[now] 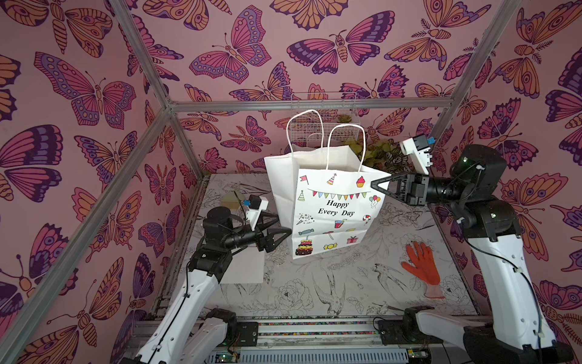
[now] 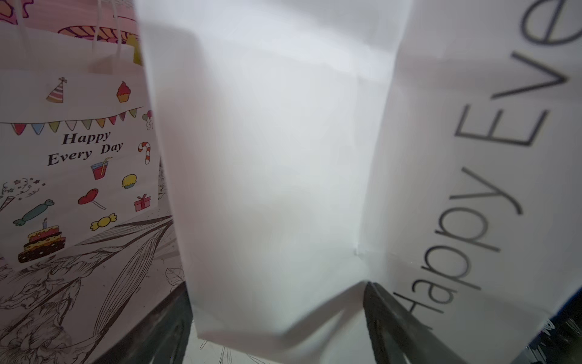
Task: Put away the paper bag
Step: Press the paper bag.
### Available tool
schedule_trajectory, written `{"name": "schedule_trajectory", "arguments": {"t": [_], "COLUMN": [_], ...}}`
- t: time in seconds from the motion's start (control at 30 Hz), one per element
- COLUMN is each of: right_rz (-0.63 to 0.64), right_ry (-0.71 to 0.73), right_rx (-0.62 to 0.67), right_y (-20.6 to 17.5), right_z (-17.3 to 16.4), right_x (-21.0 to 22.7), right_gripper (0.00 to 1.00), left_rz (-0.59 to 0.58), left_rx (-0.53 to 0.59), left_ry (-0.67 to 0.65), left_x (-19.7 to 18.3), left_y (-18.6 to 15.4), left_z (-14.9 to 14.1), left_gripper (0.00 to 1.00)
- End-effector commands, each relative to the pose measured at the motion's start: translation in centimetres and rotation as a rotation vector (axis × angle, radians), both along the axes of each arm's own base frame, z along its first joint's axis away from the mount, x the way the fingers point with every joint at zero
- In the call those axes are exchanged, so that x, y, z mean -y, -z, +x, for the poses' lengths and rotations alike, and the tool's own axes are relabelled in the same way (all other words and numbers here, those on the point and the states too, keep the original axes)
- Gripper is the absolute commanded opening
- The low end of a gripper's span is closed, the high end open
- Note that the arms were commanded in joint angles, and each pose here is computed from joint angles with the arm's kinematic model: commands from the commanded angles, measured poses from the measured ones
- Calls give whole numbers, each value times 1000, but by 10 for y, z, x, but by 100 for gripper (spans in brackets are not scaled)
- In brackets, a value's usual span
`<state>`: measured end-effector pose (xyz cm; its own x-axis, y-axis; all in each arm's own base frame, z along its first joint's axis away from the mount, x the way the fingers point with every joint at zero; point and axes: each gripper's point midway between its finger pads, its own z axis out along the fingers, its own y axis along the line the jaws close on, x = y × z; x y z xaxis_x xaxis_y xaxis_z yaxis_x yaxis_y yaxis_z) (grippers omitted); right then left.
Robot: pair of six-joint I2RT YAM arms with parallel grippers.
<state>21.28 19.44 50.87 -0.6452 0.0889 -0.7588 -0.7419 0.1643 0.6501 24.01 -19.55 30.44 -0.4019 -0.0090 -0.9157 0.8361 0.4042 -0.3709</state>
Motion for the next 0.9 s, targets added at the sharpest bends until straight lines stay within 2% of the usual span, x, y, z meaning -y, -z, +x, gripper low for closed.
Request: {"name": "schedule_trajectory", "arguments": {"t": [0.0,0.17,0.27,0.37,0.6,0.77,0.87], "right_rz": [6,7,8,10,33,34,37], "right_ry": [-20,-25,-24,-32,-73,-116,-123], "right_rx": [54,59,58,53,32,35,33], "right_y": [-11,-13,-13,-12,-9,-8,-6], "right_z": [-9,-11,-10,-11,-16,-27,-30], "right_x": [2,2,2,2,-1,-7,-8], "right_gripper": [0,0,0,0,0,0,0], "left_rz": [65,132,143,98,-59,-73,-103], "left_rx": [-52,-57,-65,-73,17,22,24], "left_ry": [-29,-118,-125,-70,-26,-30,16], "left_x": [-5,-16,-17,-9,0,2,6], "left_y": [17,24,29,27,-4,-3,-6], "left_z": [2,8,12,11,11,18,17], "left_gripper": [79,76,75,75,78,80,80]}}
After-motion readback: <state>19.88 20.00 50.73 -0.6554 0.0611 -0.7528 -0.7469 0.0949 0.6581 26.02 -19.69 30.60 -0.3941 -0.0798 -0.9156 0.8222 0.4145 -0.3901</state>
